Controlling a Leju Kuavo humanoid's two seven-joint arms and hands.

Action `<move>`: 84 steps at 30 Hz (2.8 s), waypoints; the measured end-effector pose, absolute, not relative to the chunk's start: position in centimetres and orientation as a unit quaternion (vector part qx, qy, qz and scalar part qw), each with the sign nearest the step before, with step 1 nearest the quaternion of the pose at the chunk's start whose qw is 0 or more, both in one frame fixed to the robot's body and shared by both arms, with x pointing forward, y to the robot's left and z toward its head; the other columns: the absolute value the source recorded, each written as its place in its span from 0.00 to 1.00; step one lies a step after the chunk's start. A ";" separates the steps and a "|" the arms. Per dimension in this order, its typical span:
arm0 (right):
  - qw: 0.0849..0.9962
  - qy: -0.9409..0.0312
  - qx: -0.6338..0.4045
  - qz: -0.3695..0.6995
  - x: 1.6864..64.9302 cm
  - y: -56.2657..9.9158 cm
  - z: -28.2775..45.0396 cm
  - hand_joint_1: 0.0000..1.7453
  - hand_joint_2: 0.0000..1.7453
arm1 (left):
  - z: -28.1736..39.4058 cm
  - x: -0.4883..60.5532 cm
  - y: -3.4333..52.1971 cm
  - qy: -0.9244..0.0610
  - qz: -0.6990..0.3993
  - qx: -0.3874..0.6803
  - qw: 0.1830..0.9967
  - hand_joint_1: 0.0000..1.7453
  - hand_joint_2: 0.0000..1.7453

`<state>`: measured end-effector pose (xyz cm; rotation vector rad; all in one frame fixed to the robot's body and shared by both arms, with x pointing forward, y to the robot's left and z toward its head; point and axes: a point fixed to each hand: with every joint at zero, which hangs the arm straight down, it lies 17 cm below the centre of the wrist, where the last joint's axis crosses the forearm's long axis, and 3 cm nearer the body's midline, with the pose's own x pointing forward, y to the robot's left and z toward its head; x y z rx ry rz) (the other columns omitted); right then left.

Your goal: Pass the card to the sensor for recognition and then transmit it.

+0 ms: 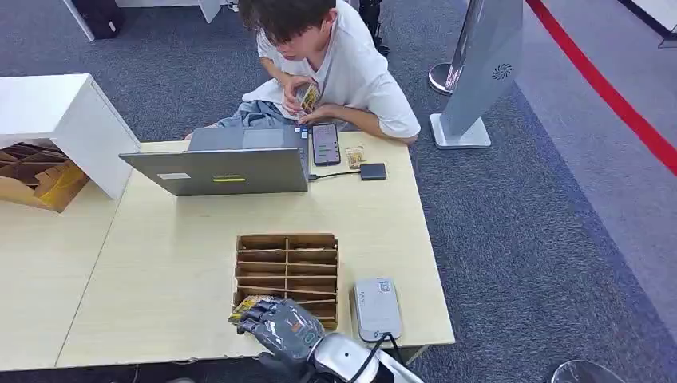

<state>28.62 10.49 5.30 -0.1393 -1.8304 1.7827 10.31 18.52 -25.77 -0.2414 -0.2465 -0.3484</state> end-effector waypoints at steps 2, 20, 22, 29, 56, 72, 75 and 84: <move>0.284 -0.684 -0.050 0.670 28.5 10.6 5.2 0.38 1.00 | -25.8 10.0 18.7 -0.120 -0.161 -0.123 0.972 0.00 0.00; 0.275 -0.676 -0.044 0.683 28.3 10.9 4.5 0.38 1.00 | -26.0 8.8 19.3 -0.117 -0.120 -0.131 0.977 0.00 0.00; 0.275 -0.676 -0.044 0.682 28.4 11.0 4.5 0.37 1.00 | -26.0 8.7 19.3 -0.118 -0.116 -0.131 0.978 0.00 0.00; 0.270 -0.679 -0.043 0.682 28.3 11.1 4.7 0.36 1.00 | -26.0 8.6 19.5 -0.119 -0.101 -0.133 0.979 0.00 0.00; 0.377 -0.706 -0.202 0.564 35.7 5.9 12.5 0.34 1.00 | -23.4 20.1 14.5 -0.278 -0.646 0.129 0.699 0.00 0.00; 0.378 -0.728 -0.215 0.530 35.9 4.7 15.3 0.32 1.00 | -23.3 20.4 14.3 -0.279 -0.659 0.129 0.686 0.00 0.00; 0.375 -0.730 -0.220 0.527 36.1 4.6 15.7 0.31 1.00 | -23.3 20.4 14.2 -0.278 -0.665 0.127 0.681 0.00 0.00; 0.387 -0.716 -0.241 0.529 37.1 3.3 14.6 0.29 1.00 | -23.2 20.4 13.6 -0.277 -0.679 0.121 0.668 0.00 0.00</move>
